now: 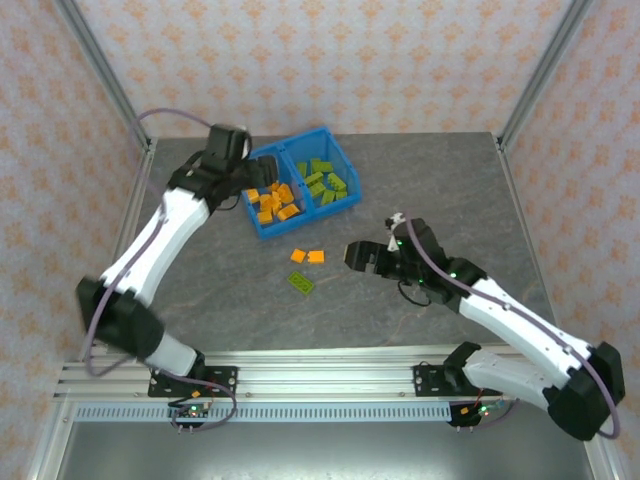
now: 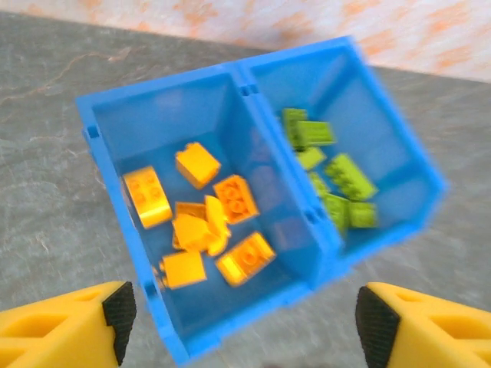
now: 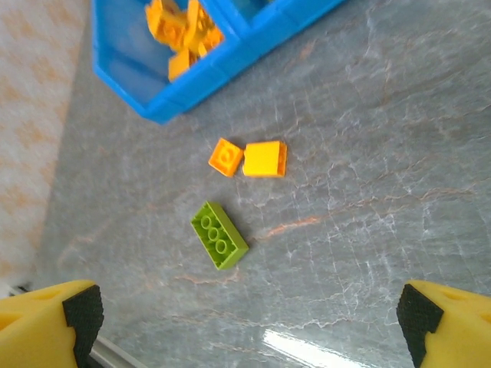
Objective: Sort the legos into containers by color
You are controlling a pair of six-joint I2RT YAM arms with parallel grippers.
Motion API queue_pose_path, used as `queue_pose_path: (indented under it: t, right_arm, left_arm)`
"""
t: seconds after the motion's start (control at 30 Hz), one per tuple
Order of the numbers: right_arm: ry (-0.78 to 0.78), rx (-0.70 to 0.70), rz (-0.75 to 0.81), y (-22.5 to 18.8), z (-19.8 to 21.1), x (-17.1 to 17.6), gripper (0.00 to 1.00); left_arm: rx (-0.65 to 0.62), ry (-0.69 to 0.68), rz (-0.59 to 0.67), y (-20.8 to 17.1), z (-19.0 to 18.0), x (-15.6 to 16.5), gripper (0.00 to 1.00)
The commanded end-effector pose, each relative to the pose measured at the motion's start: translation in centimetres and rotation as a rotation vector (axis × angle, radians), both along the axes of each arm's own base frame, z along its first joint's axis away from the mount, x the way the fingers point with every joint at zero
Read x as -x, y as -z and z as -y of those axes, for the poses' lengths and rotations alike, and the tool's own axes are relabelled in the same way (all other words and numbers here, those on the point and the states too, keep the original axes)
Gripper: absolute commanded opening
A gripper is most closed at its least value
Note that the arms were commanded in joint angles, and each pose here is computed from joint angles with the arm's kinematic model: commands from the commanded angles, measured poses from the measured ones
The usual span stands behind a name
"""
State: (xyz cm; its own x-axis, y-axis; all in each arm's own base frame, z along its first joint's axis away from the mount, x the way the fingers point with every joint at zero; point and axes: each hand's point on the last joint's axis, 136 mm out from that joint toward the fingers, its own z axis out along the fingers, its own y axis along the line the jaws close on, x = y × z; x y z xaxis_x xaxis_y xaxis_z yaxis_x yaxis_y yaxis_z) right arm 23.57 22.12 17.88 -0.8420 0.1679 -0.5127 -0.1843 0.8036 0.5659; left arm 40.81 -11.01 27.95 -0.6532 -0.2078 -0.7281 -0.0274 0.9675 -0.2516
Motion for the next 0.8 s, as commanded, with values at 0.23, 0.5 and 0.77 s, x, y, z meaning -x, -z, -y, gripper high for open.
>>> queue_pose_path:
  t: [0.23,0.5,0.77]
  right_arm:
    - [-0.46,0.28,-0.001,5.8,-11.6,1.9,0.99]
    - [-0.481,0.442,-0.04,11.0,-12.4,0.5,0.97]
    - [-0.527,0.495,-0.08,14.1,-13.2,0.6,0.82]
  left_arm:
    - [-0.062,0.736,0.101,-0.4,4.9,17.4,1.0]
    - [-0.198,1.159,0.206,6.3,4.8,26.9,1.0]
    - [-0.195,1.274,0.213,10.5,5.6,28.1,1.0]
